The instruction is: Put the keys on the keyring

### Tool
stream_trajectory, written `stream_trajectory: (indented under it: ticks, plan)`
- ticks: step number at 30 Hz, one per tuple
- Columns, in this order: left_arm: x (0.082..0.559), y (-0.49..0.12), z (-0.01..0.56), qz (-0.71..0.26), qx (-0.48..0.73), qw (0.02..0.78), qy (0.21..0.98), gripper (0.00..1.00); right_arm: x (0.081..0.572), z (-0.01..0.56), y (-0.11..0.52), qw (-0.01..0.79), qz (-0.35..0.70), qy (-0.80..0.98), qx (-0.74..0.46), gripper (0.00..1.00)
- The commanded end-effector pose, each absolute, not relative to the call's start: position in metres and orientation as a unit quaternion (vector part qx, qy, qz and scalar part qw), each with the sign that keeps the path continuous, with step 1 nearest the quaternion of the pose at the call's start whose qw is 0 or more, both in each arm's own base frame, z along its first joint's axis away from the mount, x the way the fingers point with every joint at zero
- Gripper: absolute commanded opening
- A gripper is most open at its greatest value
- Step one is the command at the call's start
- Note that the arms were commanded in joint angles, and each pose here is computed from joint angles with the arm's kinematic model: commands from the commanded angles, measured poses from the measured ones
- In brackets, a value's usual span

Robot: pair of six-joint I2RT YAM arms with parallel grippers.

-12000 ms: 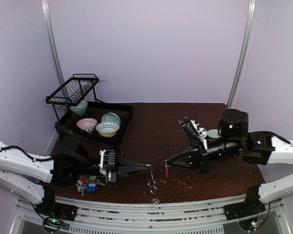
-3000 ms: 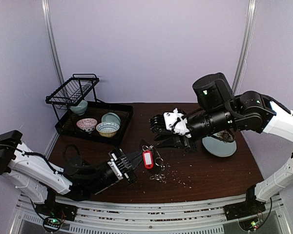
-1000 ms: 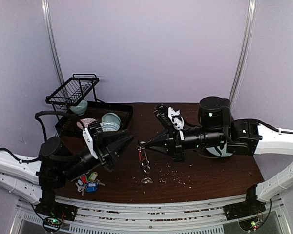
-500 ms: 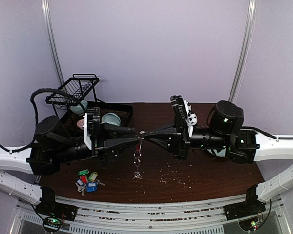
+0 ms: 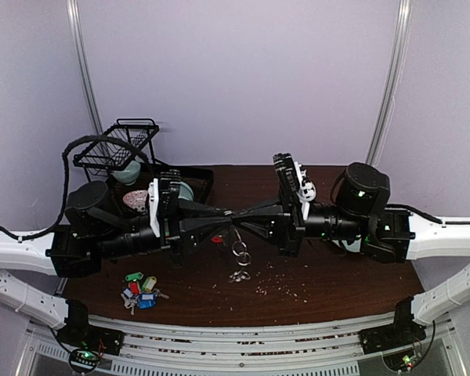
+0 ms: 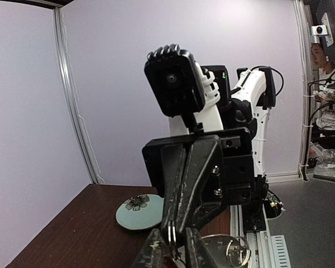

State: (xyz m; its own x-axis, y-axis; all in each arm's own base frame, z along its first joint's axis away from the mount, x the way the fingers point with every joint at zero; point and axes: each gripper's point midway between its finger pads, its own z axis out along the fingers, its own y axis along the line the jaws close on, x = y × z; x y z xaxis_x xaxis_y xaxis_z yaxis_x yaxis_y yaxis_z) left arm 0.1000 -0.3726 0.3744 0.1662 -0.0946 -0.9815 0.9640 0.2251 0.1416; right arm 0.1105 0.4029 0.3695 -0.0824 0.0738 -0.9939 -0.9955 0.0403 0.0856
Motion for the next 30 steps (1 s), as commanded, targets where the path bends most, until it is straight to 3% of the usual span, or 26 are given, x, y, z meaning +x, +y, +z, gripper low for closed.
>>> stream_trajectory:
  ticks: [1,7,10,19,21,22,23,30]
  plan:
    - [0.109,-0.367,0.377,-0.417,0.432,0.627,0.496,0.16,0.106,0.391,0.396,0.526,0.541,0.484,-0.444,0.0]
    - [0.11,-0.36,0.377,-0.412,0.426,0.632,0.5,0.15,0.106,0.389,0.395,0.528,0.538,0.485,-0.444,0.0]
    - [0.109,-0.358,0.379,-0.413,0.425,0.635,0.496,0.0,0.105,0.39,0.395,0.526,0.539,0.483,-0.446,0.0]
    - [0.108,-0.362,0.372,-0.403,0.444,0.628,0.496,0.0,0.104,0.386,0.4,0.515,0.535,0.487,-0.46,0.0]
    - [0.112,-0.367,0.367,-0.394,0.446,0.62,0.511,0.07,0.103,0.387,0.401,0.512,0.536,0.487,-0.462,0.0]
    - [0.114,-0.369,0.366,-0.391,0.447,0.617,0.516,0.07,0.103,0.388,0.402,0.511,0.537,0.486,-0.463,0.0]
    - [0.114,-0.37,0.366,-0.389,0.449,0.618,0.515,0.0,0.103,0.388,0.402,0.512,0.537,0.485,-0.463,0.0]
    - [0.117,-0.355,0.374,-0.376,0.436,0.639,0.511,0.0,0.105,0.382,0.398,0.516,0.518,0.495,-0.47,0.02]
